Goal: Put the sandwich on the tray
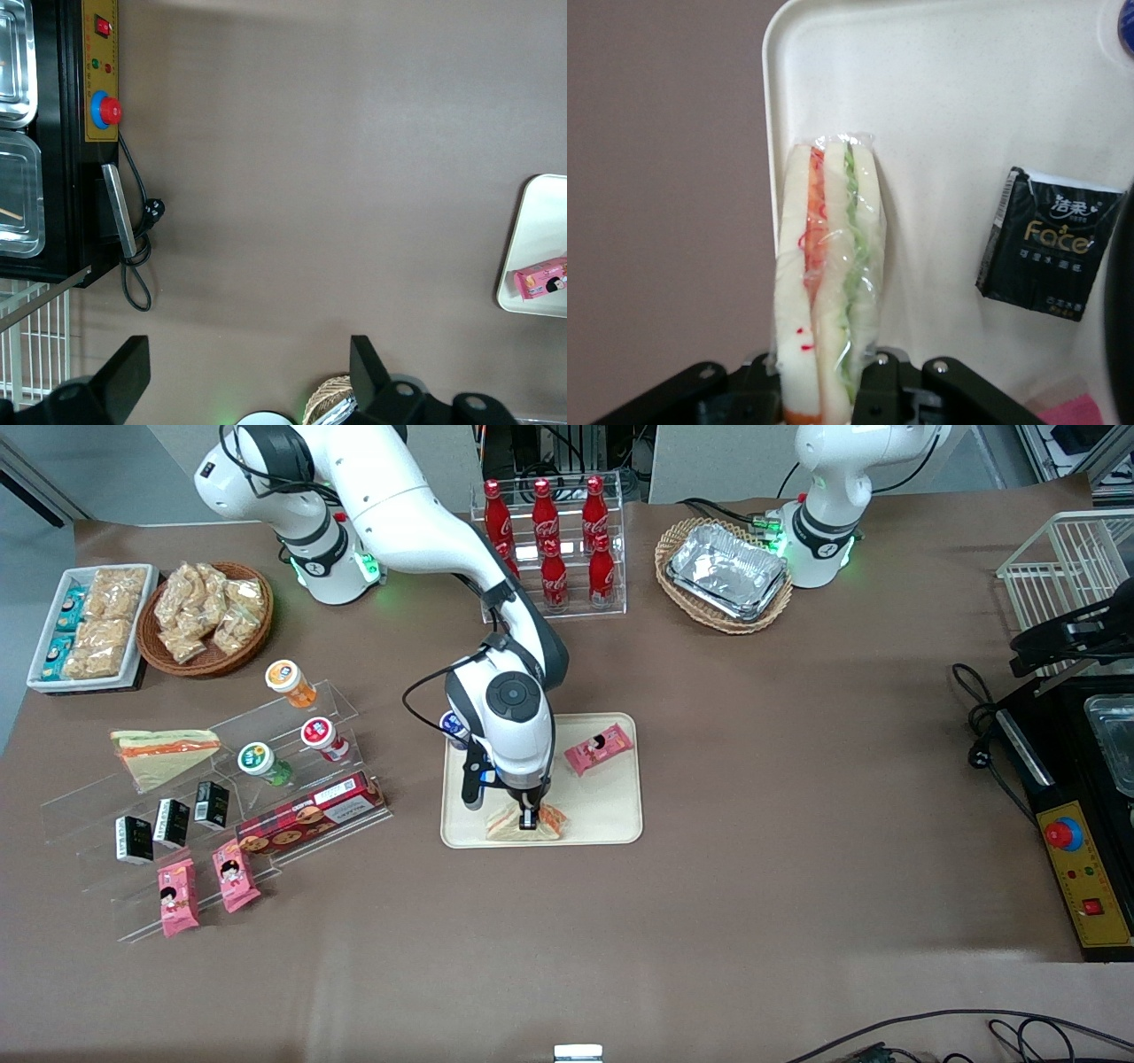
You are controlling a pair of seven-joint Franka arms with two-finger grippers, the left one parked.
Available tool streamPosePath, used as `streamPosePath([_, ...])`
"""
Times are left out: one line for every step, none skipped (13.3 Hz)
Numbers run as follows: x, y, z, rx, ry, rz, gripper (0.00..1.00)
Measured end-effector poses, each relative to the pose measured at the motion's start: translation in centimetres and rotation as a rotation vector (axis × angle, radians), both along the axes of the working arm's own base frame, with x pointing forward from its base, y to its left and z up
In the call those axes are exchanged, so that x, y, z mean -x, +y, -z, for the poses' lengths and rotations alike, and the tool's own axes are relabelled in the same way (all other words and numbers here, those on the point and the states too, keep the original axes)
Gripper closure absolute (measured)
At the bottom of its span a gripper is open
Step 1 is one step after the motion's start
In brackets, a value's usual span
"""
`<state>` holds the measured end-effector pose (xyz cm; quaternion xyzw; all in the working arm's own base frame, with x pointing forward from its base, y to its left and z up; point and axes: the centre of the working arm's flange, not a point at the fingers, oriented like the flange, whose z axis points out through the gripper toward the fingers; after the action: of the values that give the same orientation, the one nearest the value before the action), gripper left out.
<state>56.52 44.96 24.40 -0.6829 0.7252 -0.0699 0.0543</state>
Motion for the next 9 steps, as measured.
streamPosePath([-0.1, 0.0, 0.2, -0.004, 0.001, 0.005, 0.72])
streamPosePath([-0.2, -0.2, 0.3, -0.008, -0.001, 0.009, 0.63])
streamPosePath([-0.4, -0.3, 0.3, -0.010, -0.004, 0.012, 0.54])
streamPosePath([-0.5, -0.3, 0.2, -0.012, -0.007, 0.014, 0.44])
streamPosePath([-0.7, -0.3, 0.0, -0.016, -0.010, 0.015, 0.33])
streamPosePath([-0.8, -0.2, -0.4, -0.024, -0.014, 0.016, 0.22])
streamPosePath([-0.9, 0.1, -1.2, -0.037, -0.023, 0.015, 0.11])
streamPosePath([-1.0, 0.3, -2.2, -0.046, -0.026, 0.015, 0.01])
streamPosePath([-1.0, 0.3, -3.5, -0.046, -0.015, 0.011, 0.00])
